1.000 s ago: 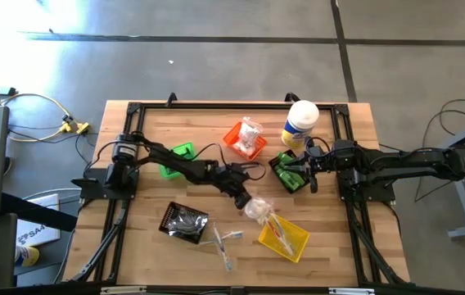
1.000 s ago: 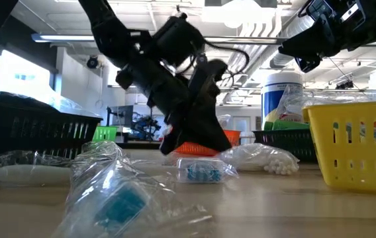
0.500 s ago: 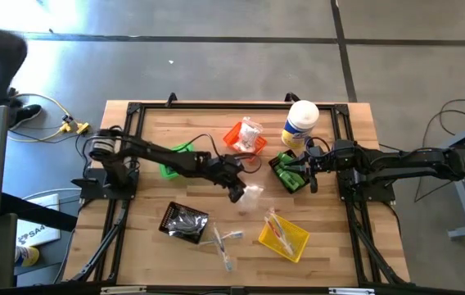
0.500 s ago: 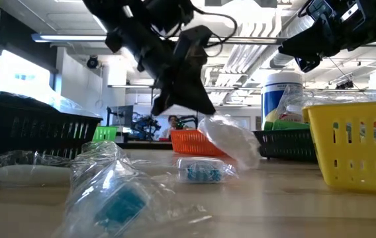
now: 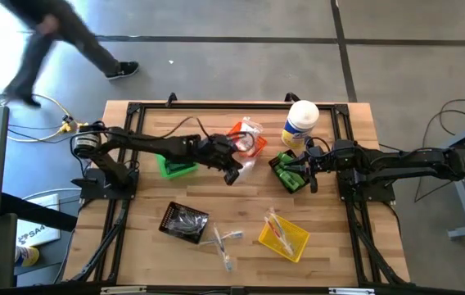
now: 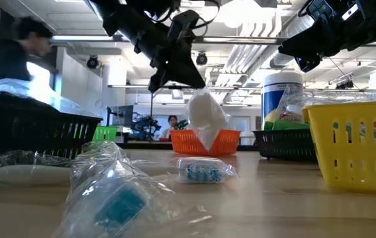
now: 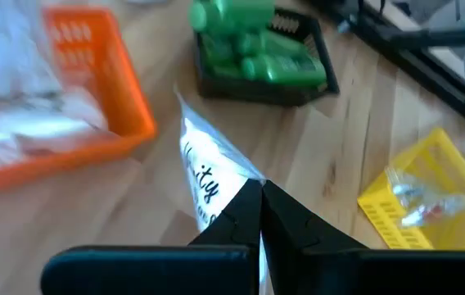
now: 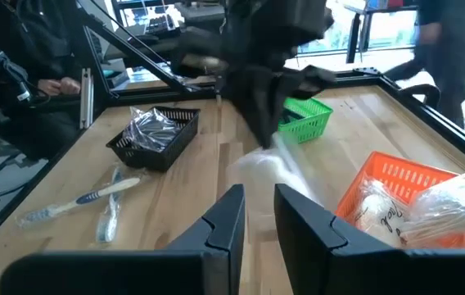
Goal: Pick & Place Travel size toiletries
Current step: Put the white cotton pack into the orange bin
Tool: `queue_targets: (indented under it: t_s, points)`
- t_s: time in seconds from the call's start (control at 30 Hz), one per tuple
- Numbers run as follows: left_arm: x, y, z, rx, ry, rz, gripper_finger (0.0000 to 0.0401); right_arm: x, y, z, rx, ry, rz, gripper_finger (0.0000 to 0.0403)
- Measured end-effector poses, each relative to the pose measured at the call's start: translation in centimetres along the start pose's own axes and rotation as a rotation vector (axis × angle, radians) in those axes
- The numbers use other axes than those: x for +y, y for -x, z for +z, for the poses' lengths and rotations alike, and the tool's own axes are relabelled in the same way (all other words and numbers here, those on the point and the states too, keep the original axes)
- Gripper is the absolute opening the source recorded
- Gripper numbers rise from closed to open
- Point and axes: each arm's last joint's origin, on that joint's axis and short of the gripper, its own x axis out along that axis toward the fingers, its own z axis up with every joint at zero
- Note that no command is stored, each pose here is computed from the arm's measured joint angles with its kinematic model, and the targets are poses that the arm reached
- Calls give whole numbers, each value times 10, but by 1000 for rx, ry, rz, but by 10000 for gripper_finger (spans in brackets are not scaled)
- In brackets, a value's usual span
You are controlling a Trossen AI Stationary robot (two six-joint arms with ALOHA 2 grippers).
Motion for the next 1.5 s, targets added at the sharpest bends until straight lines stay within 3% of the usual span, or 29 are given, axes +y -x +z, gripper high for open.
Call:
queue_targets:
  t_s: [0.3, 0.6, 1.0, 1.13, 1.5]
  points:
    - [13, 23, 27, -97, -34, 20, 0, 0, 0, 0, 0, 18, 0, 61]
    - [13, 45, 73, -141, -208, 74, 0, 0, 0, 0, -2, 19, 0, 61]
    - [33, 37, 68, -44, -461, 90, 0, 0, 0, 1, -9, 27, 0, 61]
    - [44, 27, 69, -39, -465, 156, 0, 0, 0, 2, -18, 28, 1, 61]
    - [88, -3, 68, -51, -359, 478, 0, 0, 0, 1, -16, 46, -4, 61]
